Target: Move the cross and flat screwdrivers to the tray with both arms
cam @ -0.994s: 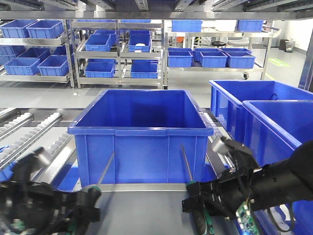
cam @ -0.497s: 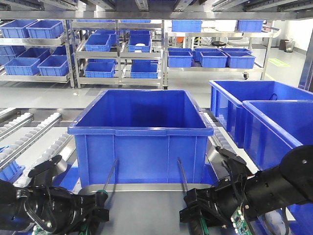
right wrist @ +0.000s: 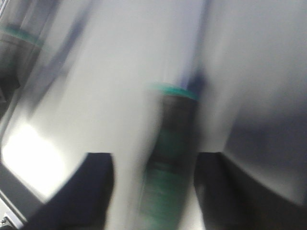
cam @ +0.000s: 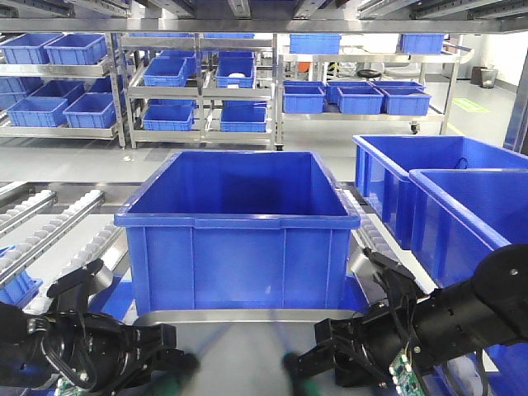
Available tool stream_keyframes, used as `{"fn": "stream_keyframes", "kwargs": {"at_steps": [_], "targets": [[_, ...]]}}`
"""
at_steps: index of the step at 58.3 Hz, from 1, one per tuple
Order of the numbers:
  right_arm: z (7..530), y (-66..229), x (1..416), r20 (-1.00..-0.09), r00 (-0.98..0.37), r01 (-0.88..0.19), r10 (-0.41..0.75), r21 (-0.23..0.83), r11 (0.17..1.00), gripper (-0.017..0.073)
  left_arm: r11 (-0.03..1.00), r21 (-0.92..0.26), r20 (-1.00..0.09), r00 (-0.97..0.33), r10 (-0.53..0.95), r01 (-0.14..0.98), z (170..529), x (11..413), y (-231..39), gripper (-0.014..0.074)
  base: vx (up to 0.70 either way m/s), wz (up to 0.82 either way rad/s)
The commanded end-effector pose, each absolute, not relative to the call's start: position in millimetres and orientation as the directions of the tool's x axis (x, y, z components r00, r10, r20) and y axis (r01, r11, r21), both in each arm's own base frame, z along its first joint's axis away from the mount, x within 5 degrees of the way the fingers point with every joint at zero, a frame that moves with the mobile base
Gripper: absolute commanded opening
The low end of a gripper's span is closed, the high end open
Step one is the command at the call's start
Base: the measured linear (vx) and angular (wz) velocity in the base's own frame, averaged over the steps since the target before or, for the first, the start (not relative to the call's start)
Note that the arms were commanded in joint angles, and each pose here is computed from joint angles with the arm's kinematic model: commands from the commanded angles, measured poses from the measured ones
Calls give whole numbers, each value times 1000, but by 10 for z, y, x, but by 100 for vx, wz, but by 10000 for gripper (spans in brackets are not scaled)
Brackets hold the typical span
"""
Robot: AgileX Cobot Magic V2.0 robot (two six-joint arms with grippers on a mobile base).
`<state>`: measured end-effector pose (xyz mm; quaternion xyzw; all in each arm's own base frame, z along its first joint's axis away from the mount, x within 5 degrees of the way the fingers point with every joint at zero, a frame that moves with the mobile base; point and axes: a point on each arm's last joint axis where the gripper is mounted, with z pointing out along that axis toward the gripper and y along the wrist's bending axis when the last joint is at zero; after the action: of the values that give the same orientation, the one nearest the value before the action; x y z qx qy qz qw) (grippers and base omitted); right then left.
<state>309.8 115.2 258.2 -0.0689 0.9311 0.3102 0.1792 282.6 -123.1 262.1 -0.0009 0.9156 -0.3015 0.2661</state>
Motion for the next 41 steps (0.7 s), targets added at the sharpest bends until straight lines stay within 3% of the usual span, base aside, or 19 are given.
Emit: {"fn": "stream_keyframes", "kwargs": {"at_steps": [1, 10, 15, 21, 26, 34, 41], "targets": [[2819, 1155, 3095, -442, -897, -263, 24, 575, 774, 484, 793, -583, -534, -819, -211, 176, 2833, 2823, -1249, 453, 0, 0], [2831, 1153, 3098, -455, -891, -282, 8, 566, 775, 472, 791, -584, -534, -820, -205, 183, 2852, 2805, -1249, 448, 0, 0], [2885, 1155, 3082, -461, -887, -301, -12, 560, 771, 411, 789, -582, -541, -819, -193, 198, 2895, 2766, -1244, 405, 0, 0], [3029, 1133, 3000, -497, -867, -340, -35, 537, 772, 181, 798, -549, -566, -813, -137, 248, 2984, 2668, -1219, 227, 0, 0], [3180, 1078, 2899, -565, -821, -397, -79, 466, 791, -16, 809, -510, -603, -792, -92, 294, 3088, 2571, -1181, 9, 0, 0], [3405, 935, 2671, -677, -721, -453, -146, 302, 839, -11, 831, -449, -676, -733, -75, 329, 3189, 2358, -1071, -6, 0, 0], [3494, 752, 2324, -801, -580, -437, -151, 150, 887, -10, 861, -396, -739, -667, -94, 318, 3075, 2034, -899, -3, 0, 0]]}}
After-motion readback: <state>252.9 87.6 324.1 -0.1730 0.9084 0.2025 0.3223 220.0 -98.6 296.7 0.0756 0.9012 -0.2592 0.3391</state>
